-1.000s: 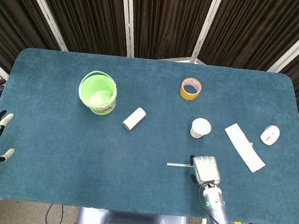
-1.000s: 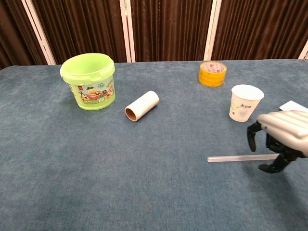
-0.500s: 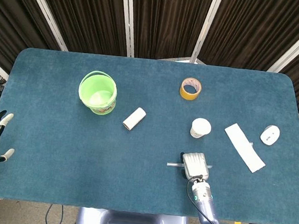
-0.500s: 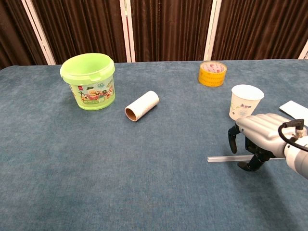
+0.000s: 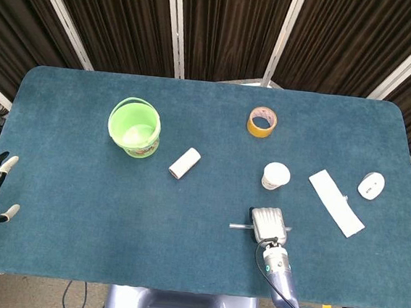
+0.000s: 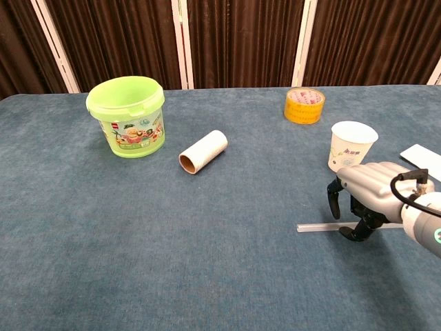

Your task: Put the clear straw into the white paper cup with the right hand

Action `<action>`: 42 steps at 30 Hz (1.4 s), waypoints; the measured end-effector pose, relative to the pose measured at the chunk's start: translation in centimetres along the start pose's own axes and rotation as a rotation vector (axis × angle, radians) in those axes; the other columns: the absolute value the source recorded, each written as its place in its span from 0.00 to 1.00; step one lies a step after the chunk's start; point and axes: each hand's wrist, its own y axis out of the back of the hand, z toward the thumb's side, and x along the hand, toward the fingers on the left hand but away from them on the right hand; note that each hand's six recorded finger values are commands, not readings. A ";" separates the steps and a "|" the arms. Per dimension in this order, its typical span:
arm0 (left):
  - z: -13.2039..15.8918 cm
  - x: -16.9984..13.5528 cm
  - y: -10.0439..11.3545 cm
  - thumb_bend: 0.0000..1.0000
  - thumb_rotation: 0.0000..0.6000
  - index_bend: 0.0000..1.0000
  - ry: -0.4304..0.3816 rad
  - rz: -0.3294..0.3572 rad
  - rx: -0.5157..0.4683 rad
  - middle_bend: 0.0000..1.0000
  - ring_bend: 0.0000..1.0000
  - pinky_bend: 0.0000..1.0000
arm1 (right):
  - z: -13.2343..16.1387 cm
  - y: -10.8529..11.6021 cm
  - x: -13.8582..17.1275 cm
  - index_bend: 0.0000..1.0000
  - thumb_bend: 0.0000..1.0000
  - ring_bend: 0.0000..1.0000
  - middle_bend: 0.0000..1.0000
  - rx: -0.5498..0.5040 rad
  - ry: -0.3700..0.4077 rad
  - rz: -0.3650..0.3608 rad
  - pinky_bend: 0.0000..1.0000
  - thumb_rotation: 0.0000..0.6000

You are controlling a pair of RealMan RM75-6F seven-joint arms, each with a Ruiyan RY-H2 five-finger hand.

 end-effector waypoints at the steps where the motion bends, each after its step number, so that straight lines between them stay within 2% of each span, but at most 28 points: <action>1: 0.0 0.0 0.0 0.24 1.00 0.00 0.000 0.000 0.000 0.00 0.00 0.00 | 0.0 -0.1 0.0 0.51 0.37 0.85 1.00 0.002 -0.001 0.003 0.74 1.00; 8: 0.0 0.0 0.0 0.24 1.00 0.00 0.000 0.000 -0.001 0.00 0.00 0.00 | 0.1 -0.3 -0.1 0.52 0.39 0.85 1.00 0.011 -0.005 0.021 0.74 1.00; 14: 0.0 0.0 0.0 0.24 1.00 0.00 0.000 -0.001 -0.001 0.00 0.00 0.00 | 0.0 -0.5 -0.2 0.56 0.47 0.85 1.00 0.013 -0.011 0.024 0.74 1.00; 20: 0.0 0.0 0.0 0.24 1.00 0.00 0.000 -0.001 -0.002 0.00 0.00 0.00 | 0.4 -0.3 0.0 0.59 0.49 0.85 1.00 -0.001 0.003 0.016 0.74 1.00; 27: 0.0 0.0 0.0 0.24 1.00 0.00 0.000 -0.001 -0.002 0.00 0.00 0.00 | 1.1 1.2 1.1 0.59 0.48 0.85 1.00 -0.043 0.054 -0.025 0.73 1.00; 35: 0.0 -0.1 0.0 0.24 1.00 0.00 0.000 0.000 -0.002 0.00 0.00 0.00 | 0.5 3.4 3.0 0.59 0.48 0.85 1.00 -0.092 0.077 -0.065 0.73 1.00; 42: 0.0 -0.1 0.0 0.24 1.00 0.00 0.001 0.001 0.000 0.00 0.00 0.00 | -1.3 7.3 5.2 0.59 0.47 0.85 1.00 -0.197 0.083 -0.142 0.71 1.00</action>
